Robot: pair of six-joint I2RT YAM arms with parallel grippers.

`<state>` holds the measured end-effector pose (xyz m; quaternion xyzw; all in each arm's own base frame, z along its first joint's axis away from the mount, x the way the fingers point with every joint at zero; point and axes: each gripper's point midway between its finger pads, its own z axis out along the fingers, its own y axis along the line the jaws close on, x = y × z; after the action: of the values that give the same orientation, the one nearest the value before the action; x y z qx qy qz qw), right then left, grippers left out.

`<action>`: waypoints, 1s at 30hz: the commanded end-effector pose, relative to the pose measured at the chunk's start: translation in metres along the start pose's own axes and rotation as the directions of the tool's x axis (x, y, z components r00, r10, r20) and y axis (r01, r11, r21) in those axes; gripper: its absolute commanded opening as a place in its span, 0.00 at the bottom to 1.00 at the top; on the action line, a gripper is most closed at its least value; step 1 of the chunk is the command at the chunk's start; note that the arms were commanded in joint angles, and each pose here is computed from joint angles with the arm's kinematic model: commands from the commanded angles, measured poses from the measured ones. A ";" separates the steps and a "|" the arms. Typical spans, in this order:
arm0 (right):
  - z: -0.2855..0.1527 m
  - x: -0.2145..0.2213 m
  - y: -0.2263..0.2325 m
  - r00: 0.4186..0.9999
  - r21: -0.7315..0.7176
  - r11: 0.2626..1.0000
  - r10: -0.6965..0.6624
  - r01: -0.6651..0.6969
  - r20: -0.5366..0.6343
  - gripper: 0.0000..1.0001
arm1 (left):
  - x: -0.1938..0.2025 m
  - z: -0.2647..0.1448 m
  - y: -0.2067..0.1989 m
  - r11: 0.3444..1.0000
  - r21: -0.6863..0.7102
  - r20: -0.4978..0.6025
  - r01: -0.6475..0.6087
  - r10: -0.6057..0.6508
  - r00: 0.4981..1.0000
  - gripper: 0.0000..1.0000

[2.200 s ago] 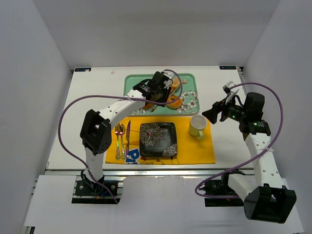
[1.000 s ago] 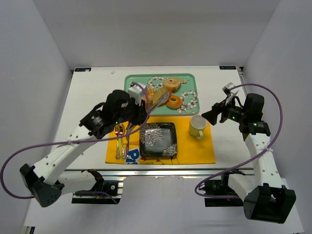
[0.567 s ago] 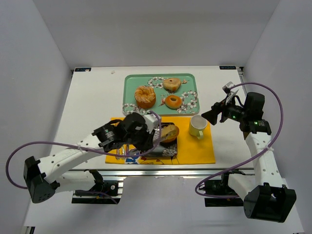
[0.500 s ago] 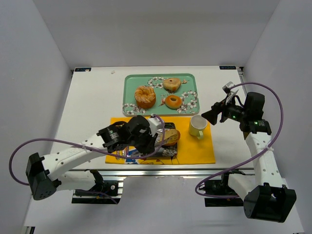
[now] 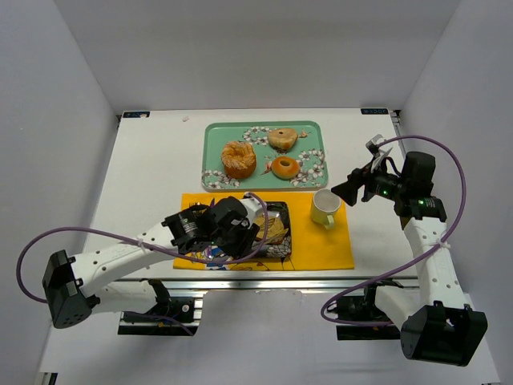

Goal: Place the bread

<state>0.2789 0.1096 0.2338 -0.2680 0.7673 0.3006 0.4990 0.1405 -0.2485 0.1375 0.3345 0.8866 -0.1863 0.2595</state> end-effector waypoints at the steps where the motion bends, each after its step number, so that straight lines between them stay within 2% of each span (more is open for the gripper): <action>1: -0.005 -0.018 0.002 0.999 -0.002 0.999 -0.040 0.040 0.033 0.81 | -0.019 -0.021 0.000 1.000 -0.003 0.107 0.029 -0.028 0.994 0.58; 6: -0.005 -0.016 0.003 0.999 -0.007 0.999 -0.038 0.038 0.032 0.81 | -0.041 -0.047 0.003 0.993 -0.005 0.244 0.116 -0.111 0.963 0.57; 8: -0.005 -0.016 0.003 0.999 -0.008 0.999 -0.037 0.037 0.031 0.81 | -0.054 -0.066 0.016 0.978 -0.041 0.349 0.204 -0.178 0.920 0.49; 10: -0.004 -0.014 0.003 0.999 -0.010 0.999 -0.036 0.036 0.030 0.81 | -0.062 -0.082 0.030 0.955 -0.068 0.435 0.290 -0.234 0.870 0.48; 11: -0.004 -0.014 0.003 0.999 -0.013 0.999 -0.034 0.035 0.030 0.81 | -0.064 -0.095 0.048 0.932 -0.121 0.501 0.341 -0.239 0.832 0.46; 14: -0.003 -0.013 0.004 0.999 -0.022 0.999 -0.031 0.032 0.032 0.81 | -0.058 -0.109 0.088 0.862 -0.247 0.566 0.442 -0.242 0.788 0.46; 16: -0.002 -0.013 0.005 0.999 -0.031 0.999 -0.030 0.031 0.033 0.81 | -0.051 -0.118 0.127 0.779 -0.343 0.611 0.525 -0.239 0.754 0.47; 17: -0.002 -0.013 0.005 0.999 -0.031 0.999 -0.030 0.031 0.033 0.81 | -0.053 -0.121 0.139 0.766 -0.369 0.624 0.527 -0.216 0.751 0.47; 18: -0.002 -0.014 0.005 0.999 -0.035 0.999 -0.036 0.037 0.035 0.81 | -0.044 -0.119 0.163 0.726 -0.416 0.612 0.547 -0.222 0.759 0.47; 19: -0.002 -0.014 0.005 0.999 -0.038 0.999 -0.037 0.039 0.036 0.81 | -0.042 -0.117 0.173 0.709 -0.410 0.618 0.574 -0.248 0.746 0.47; 20: -0.002 -0.015 0.005 0.998 -0.039 0.998 -0.040 0.041 0.038 0.81 | -0.038 -0.114 0.185 0.699 -0.431 0.603 0.571 -0.248 0.758 0.47; 21: -0.002 -0.016 0.005 0.998 -0.039 0.998 -0.044 0.045 0.039 0.81 | -0.043 -0.107 0.189 0.720 -0.395 0.602 0.571 -0.267 0.752 0.47; 22: -0.002 -0.017 0.005 0.998 -0.042 0.998 -0.048 0.049 0.042 0.81 | -0.029 -0.103 0.216 0.663 -0.427 0.595 0.616 -0.307 0.743 0.47; 24: -0.003 -0.017 0.007 0.997 -0.044 0.997 -0.057 0.059 0.047 0.81 | -0.031 -0.101 0.239 0.652 -0.427 0.606 0.626 -0.307 0.734 0.46; 25: -0.003 -0.018 0.007 0.997 -0.045 0.997 -0.060 0.062 0.048 0.81 | -0.020 -0.097 0.259 0.618 -0.438 0.597 0.653 -0.343 0.726 0.47; 30: -0.006 -0.017 0.011 0.997 -0.047 0.997 -0.067 0.069 0.047 0.81 | 0.001 -0.087 0.315 0.574 -0.534 0.580 0.621 -0.287 0.763 0.49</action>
<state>0.2761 0.1135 0.2351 -0.2781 0.7600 0.3125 0.4974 0.3035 0.0134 0.1463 -0.1303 0.8842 0.0398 0.4468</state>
